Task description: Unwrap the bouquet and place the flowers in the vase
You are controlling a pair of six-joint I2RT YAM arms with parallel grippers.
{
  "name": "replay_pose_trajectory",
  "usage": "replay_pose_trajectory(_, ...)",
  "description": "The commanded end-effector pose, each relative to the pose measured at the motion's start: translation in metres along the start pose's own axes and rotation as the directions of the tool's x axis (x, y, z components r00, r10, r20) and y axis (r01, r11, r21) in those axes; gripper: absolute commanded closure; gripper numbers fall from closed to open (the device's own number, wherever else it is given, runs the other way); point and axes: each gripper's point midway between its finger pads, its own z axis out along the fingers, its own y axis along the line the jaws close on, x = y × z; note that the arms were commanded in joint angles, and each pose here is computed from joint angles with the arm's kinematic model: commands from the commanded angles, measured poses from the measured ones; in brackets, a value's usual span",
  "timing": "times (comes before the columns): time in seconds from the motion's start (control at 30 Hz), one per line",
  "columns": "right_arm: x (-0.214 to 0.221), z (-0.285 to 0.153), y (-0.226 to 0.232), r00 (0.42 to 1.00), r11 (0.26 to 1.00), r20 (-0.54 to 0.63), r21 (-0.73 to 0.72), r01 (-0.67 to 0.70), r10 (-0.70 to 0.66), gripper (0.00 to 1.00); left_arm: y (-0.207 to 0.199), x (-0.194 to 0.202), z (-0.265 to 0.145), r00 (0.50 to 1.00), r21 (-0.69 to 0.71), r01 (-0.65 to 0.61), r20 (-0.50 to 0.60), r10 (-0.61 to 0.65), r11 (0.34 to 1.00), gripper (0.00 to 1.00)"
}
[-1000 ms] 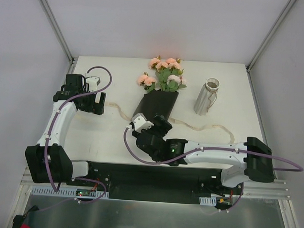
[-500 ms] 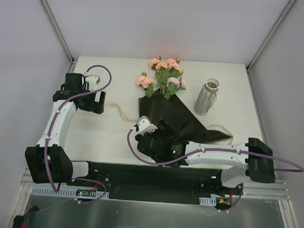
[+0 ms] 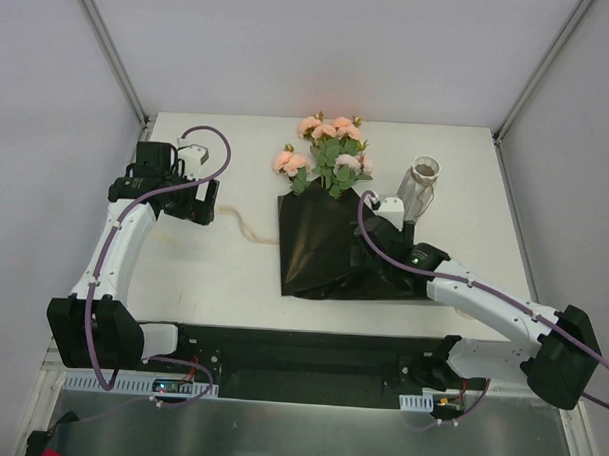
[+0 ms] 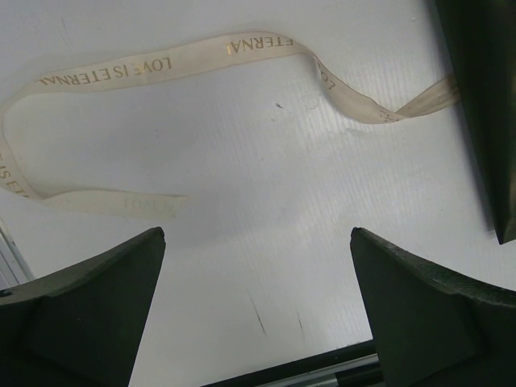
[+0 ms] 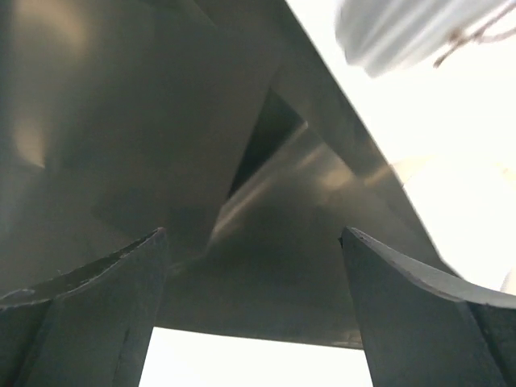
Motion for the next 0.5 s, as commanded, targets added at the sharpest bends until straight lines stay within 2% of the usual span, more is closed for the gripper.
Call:
replay_pose_trajectory(0.0,0.012,0.006,0.022,0.974,0.958,-0.096,-0.184,-0.219,0.205,0.13,-0.008,-0.009,-0.012,1.0,0.017,-0.008,0.03,0.008,1.0,0.01)
replay_pose_trajectory(0.33,0.015,0.045,0.032,0.915,0.869,-0.188,-0.292,-0.4,0.358,0.33,-0.005,-0.008,-0.016,0.999,-0.005,-0.014,0.033,0.014,1.0,0.01)
replay_pose_trajectory(0.47,0.016,0.054,0.041,0.909,0.859,-0.221,-0.307,-0.409,0.354,0.4,-0.005,-0.007,-0.019,0.999,-0.014,-0.021,0.035,0.021,1.0,0.01)
